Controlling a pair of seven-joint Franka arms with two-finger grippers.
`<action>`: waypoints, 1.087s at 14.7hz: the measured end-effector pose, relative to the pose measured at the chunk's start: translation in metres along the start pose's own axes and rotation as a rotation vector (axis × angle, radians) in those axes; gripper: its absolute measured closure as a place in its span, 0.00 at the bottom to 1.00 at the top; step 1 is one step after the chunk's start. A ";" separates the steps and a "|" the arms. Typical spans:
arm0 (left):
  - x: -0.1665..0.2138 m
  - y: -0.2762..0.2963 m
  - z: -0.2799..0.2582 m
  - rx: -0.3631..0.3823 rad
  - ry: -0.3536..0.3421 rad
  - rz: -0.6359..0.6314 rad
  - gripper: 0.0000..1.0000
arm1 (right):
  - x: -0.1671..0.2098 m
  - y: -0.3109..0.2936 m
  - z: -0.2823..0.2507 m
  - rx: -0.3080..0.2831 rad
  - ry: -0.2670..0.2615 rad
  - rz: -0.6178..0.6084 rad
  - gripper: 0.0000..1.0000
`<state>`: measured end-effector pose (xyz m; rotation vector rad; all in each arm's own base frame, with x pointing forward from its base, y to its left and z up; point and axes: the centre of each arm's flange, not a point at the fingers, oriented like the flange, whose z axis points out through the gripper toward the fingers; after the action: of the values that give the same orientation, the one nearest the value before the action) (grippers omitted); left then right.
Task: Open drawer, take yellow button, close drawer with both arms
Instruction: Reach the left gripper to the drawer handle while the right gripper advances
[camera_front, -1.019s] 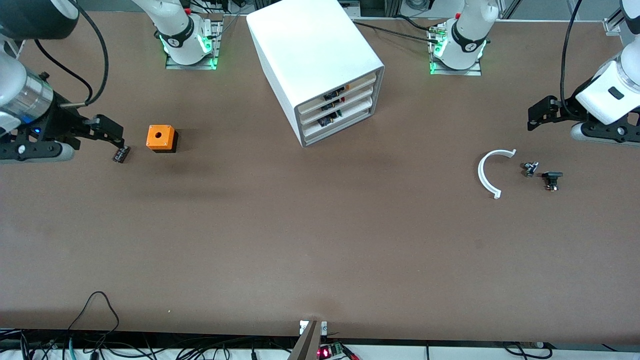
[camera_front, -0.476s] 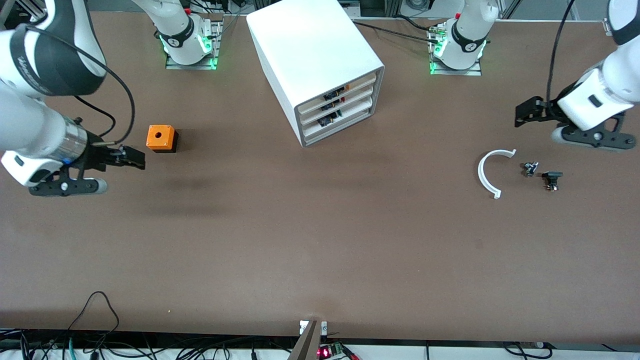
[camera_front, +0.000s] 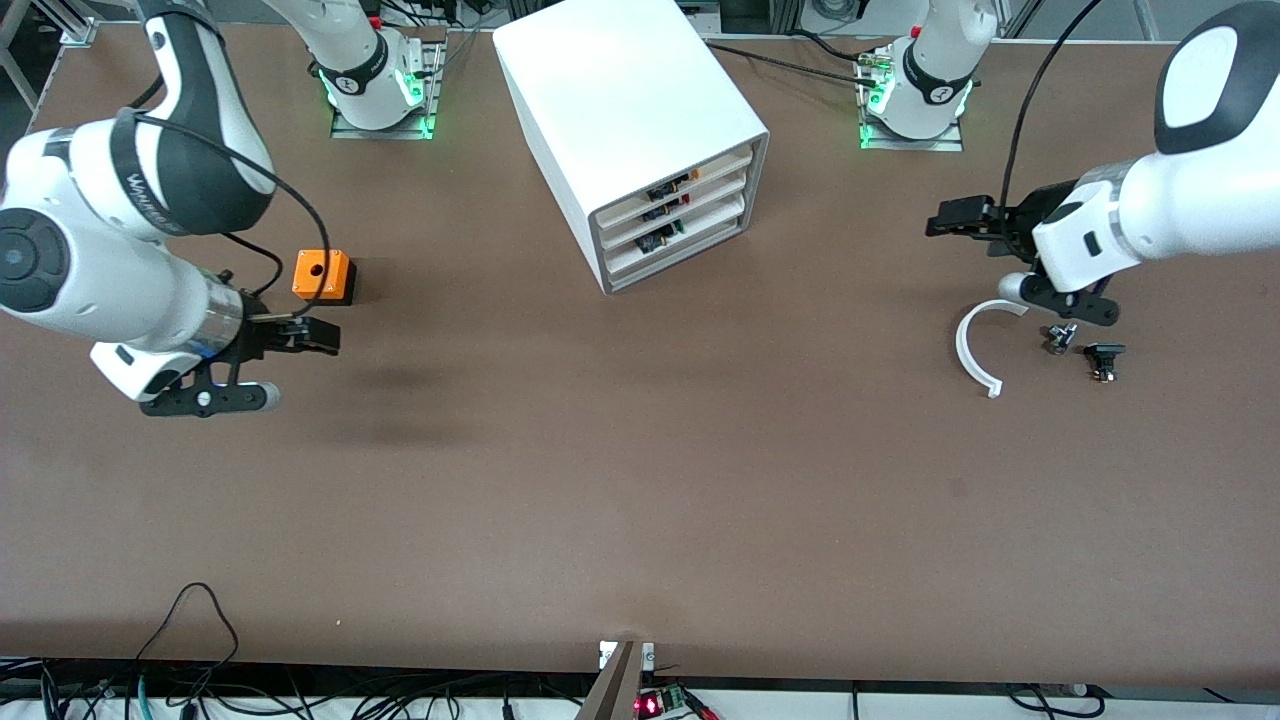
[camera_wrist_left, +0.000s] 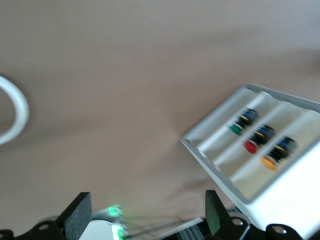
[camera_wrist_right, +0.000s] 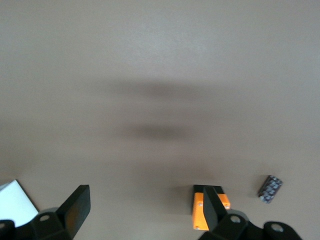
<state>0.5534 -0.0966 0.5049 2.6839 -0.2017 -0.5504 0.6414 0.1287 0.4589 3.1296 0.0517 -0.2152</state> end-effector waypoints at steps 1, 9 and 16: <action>0.004 0.000 0.010 -0.034 -0.039 0.003 0.00 | -0.001 -0.016 0.002 -0.002 0.002 0.024 0.00; 0.026 0.006 0.084 -0.421 -0.080 0.257 0.00 | -0.005 -0.089 -0.019 0.024 0.070 0.188 0.00; 0.028 0.014 0.201 -0.655 0.095 0.371 0.00 | 0.002 -0.126 -0.029 0.131 0.138 0.272 0.00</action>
<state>0.4962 -0.1850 0.3306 1.9679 -0.4026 -0.3009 0.6435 0.2551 0.4875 3.2260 -0.4008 0.0003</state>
